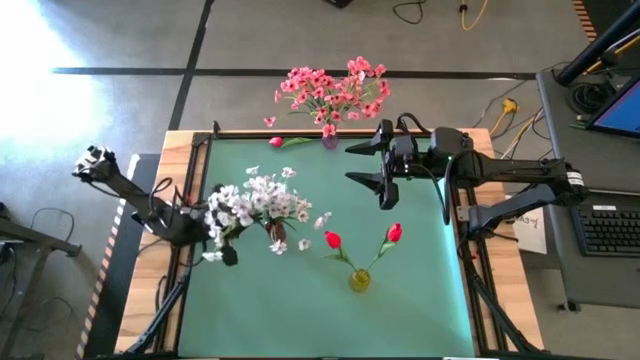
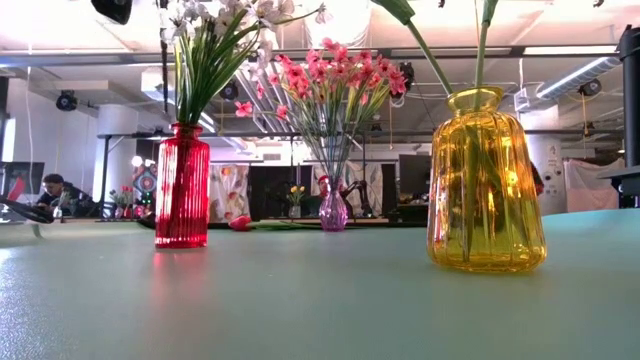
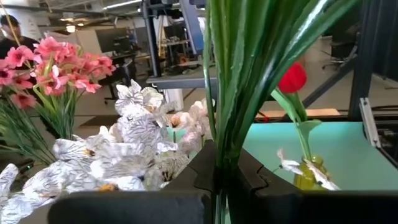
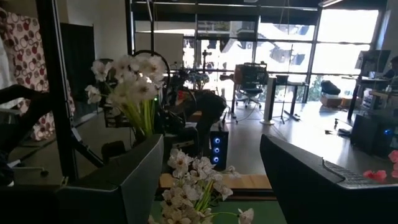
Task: Sort flowers into vase by color
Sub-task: Put the white flower into the red flower vase
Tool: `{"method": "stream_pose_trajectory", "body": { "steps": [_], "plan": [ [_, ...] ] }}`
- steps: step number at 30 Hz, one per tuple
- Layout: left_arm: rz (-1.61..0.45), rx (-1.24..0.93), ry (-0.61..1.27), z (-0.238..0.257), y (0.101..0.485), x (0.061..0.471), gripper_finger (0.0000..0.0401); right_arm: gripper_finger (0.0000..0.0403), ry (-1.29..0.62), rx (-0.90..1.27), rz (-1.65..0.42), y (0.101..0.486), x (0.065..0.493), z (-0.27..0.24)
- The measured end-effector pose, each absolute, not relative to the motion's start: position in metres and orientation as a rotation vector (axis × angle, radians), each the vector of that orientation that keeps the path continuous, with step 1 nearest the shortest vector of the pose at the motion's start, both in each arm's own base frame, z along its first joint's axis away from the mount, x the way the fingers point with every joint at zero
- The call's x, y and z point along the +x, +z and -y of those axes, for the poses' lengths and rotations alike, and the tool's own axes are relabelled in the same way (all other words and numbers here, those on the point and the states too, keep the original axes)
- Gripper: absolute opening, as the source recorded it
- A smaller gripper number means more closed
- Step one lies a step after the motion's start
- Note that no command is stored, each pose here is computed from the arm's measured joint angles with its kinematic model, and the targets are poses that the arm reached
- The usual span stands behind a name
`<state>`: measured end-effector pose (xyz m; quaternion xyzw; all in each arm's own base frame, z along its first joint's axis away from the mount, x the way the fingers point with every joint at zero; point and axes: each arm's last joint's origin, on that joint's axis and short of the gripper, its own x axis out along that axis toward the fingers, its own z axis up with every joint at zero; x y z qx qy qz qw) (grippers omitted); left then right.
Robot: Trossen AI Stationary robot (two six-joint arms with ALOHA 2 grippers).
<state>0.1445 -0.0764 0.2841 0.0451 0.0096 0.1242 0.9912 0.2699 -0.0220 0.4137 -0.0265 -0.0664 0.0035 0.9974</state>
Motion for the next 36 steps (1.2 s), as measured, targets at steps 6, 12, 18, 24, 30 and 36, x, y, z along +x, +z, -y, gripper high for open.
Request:
{"method": "stream_pose_trajectory", "body": {
  "steps": [6, 12, 18, 24, 30, 36],
  "plan": [
    [-0.006, 0.124, 0.310, 0.077, 0.275, 0.149, 0.0000, 0.0265, 0.007, -0.052, 0.133, 0.414, 0.270, 0.022],
    [0.017, 0.121, 0.323, 0.076, 0.278, 0.149, 0.0000, 0.0261, 0.008, -0.049, 0.127, 0.413, 0.270, 0.022],
    [0.012, 0.119, 0.339, 0.075, 0.276, 0.152, 0.0000, 0.0260, 0.008, -0.049, 0.127, 0.413, 0.270, 0.022],
    [0.008, 0.098, 0.354, 0.074, 0.274, 0.155, 0.0000, 0.0263, 0.008, -0.049, 0.126, 0.413, 0.270, 0.022],
    [0.006, 0.094, 0.356, 0.076, 0.272, 0.159, 0.0000, 0.0258, 0.008, -0.049, 0.124, 0.413, 0.270, 0.022],
    [-0.006, 0.106, 0.356, 0.077, 0.270, 0.161, 0.0000, 0.0263, 0.008, -0.049, 0.120, 0.412, 0.270, 0.022]
  ]
}}
